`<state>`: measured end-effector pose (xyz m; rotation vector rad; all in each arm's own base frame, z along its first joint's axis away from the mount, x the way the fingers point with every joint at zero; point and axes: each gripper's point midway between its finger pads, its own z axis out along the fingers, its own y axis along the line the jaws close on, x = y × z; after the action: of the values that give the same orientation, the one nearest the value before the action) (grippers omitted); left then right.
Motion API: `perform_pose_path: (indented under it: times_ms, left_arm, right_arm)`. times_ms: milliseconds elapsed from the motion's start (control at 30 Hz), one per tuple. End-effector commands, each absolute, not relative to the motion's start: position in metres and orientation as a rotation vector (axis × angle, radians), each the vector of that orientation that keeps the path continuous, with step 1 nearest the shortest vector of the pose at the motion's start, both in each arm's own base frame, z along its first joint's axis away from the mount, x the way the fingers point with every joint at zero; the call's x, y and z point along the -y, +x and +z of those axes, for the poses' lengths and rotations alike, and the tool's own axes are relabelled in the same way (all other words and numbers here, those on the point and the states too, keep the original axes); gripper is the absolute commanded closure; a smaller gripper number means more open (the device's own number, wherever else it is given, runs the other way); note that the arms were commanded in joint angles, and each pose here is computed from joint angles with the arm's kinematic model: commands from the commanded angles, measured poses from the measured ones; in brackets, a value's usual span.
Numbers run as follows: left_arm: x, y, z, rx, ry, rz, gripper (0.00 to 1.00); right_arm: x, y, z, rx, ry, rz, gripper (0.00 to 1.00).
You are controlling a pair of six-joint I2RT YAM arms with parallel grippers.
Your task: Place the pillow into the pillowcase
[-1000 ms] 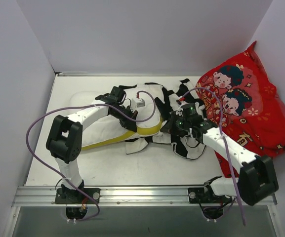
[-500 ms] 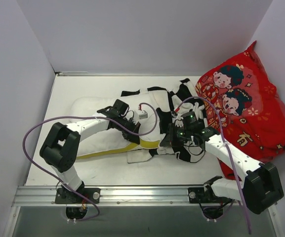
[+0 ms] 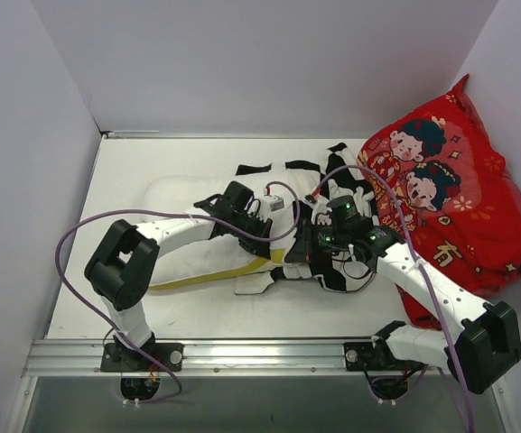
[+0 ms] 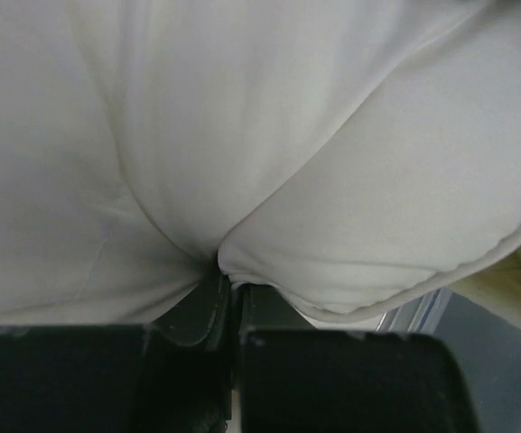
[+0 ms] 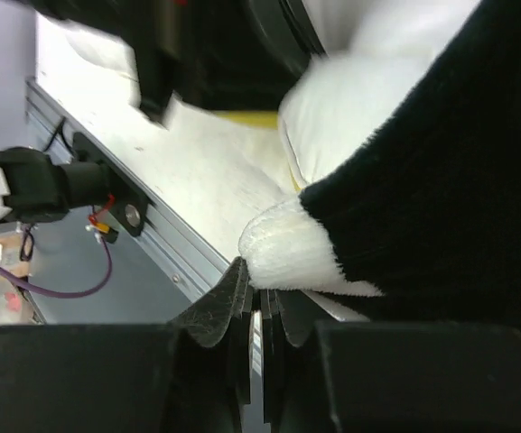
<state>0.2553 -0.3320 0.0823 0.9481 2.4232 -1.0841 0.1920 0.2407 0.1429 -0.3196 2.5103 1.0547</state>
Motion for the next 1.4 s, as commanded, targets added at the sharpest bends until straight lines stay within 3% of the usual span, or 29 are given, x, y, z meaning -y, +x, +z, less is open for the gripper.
perform_pose_path:
  times_ms: [0,33,67,133,167,200,267,433,533,700,833,967,1100,1367]
  left_arm:
    - [0.333,0.253,0.079,-2.35,0.969,-1.026,1.0]
    - [0.317,0.238,0.062,-2.397,0.986,-1.006,1.0]
    - [0.309,0.231,0.069,-2.367,1.012,-1.001,1.0]
    - [0.293,0.212,0.072,-2.303,1.12,-0.987,1.0]
    - [0.281,0.193,0.061,-2.333,1.166,-0.998,1.0]
    - [0.278,0.183,0.062,-2.295,1.234,-0.998,1.0]
    - [0.272,0.168,0.069,-2.261,1.294,-0.986,1.0]
    - [0.282,0.153,0.1,-2.135,1.399,-1.015,0.58]
    - [0.282,0.173,0.122,-2.097,1.364,-0.903,0.48]
    - [0.275,0.205,0.158,-2.022,1.361,-0.808,0.47]
    - [0.273,0.198,0.16,-1.862,1.529,-0.795,0.42]
    - [0.274,0.197,0.136,-1.73,1.647,-0.774,0.39]
    - [0.284,0.198,0.121,-1.706,1.645,-0.808,0.39]
    - [0.297,0.185,0.117,-1.576,1.661,-0.842,0.38]
  right_arm:
    - [-0.256,0.192,0.191,-2.426,-0.347,1.227,1.0]
    - [-0.252,0.191,0.189,-2.442,-0.343,1.226,0.98]
    - [-0.245,0.193,0.189,-2.455,-0.326,1.227,0.81]
    - [-0.232,0.19,0.183,-2.502,-0.333,1.198,0.66]
    - [-0.224,0.193,0.182,-2.518,-0.306,1.183,0.53]
    - [-0.218,0.195,0.18,-2.53,-0.281,1.174,0.51]
    - [-0.21,0.202,0.181,-2.525,-0.291,1.138,0.51]
    - [-0.198,0.238,0.17,-2.539,-0.372,0.945,0.52]
    - [-0.192,0.271,0.167,-2.547,-0.412,0.797,0.52]
    - [-0.19,0.318,0.177,-2.565,-0.435,0.711,0.6]
    - [-0.199,0.279,0.179,-2.69,-0.414,0.905,0.61]
    - [-0.219,0.235,0.188,-2.722,-0.485,0.925,0.53]
    - [-0.229,0.21,0.177,-2.731,-0.686,0.794,0.51]
    - [-0.182,0.175,0.125,-2.971,-0.663,0.582,0.5]
